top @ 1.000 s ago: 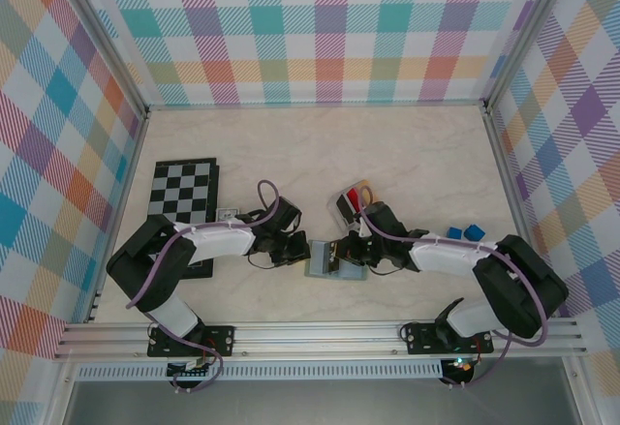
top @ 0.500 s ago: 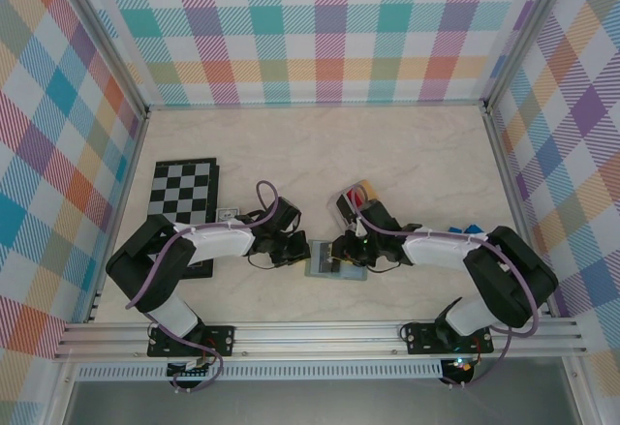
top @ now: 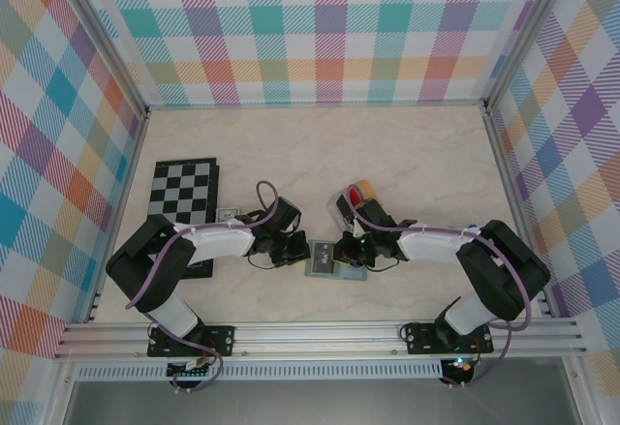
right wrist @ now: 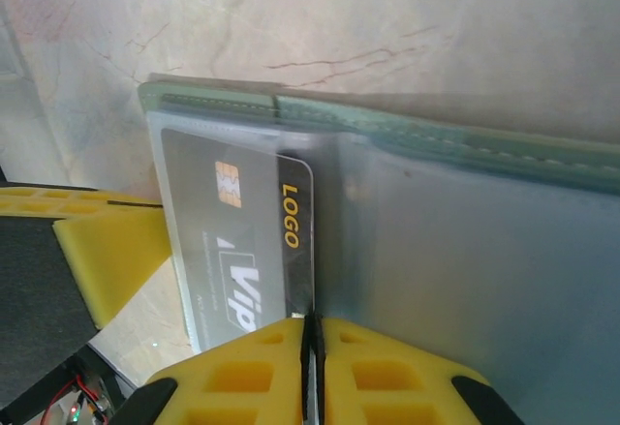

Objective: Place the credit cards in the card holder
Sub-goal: Insert the credit card into the card slot.

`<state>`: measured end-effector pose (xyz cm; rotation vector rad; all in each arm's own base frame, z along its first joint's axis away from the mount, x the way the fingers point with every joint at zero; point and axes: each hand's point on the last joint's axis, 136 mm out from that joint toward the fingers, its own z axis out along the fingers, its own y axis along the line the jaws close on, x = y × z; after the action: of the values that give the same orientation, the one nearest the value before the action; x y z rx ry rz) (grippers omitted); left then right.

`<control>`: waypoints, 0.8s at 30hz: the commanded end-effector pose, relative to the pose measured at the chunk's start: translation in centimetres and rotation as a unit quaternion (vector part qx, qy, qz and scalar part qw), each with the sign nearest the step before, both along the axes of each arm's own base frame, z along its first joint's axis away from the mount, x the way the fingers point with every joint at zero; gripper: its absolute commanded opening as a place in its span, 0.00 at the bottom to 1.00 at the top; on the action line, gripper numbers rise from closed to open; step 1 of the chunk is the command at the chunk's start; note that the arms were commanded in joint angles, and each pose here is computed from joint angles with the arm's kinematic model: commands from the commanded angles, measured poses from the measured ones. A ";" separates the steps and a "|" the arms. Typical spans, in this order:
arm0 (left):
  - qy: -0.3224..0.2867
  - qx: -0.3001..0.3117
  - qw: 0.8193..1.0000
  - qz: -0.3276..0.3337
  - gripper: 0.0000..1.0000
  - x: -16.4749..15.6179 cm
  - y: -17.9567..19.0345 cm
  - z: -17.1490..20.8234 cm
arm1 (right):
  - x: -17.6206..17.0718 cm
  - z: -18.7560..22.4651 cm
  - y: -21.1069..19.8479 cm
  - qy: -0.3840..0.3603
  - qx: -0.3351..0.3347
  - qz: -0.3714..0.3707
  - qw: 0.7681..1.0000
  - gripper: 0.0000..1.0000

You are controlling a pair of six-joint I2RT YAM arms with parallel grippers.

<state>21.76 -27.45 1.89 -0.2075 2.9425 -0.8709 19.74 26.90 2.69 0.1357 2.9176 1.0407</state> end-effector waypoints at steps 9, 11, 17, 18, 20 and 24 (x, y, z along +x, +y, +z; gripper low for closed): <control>-0.008 0.021 1.000 0.004 0.07 -0.6 0.7 -0.3 | 0.4 2.1 1.1 -0.016 0.005 0.027 0.999 0.20; -0.017 0.028 0.999 0.008 0.09 -0.4 1.0 0.2 | 0.7 2.8 -0.2 -0.036 -0.031 0.021 0.999 0.21; -0.058 0.073 0.995 0.028 0.28 0.5 3.2 2.4 | 3.0 7.8 -4.8 -0.129 -0.124 0.018 0.984 0.33; -0.072 0.076 0.994 0.031 0.33 1.0 3.3 3.3 | 3.5 8.4 -6.0 -0.139 -0.146 0.014 0.979 0.35; -0.096 0.077 0.992 0.036 0.43 2.0 3.3 4.9 | 4.6 9.2 -7.7 -0.154 -0.170 0.006 0.973 0.38; -0.121 0.034 0.991 0.045 0.57 5.2 1.1 7.7 | 7.2 10.2 -10.8 -0.164 -0.211 -0.021 0.963 0.44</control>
<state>24.60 -25.37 7.28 -0.2278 2.7785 -0.7014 27.05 19.63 13.94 0.0415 2.6648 0.5936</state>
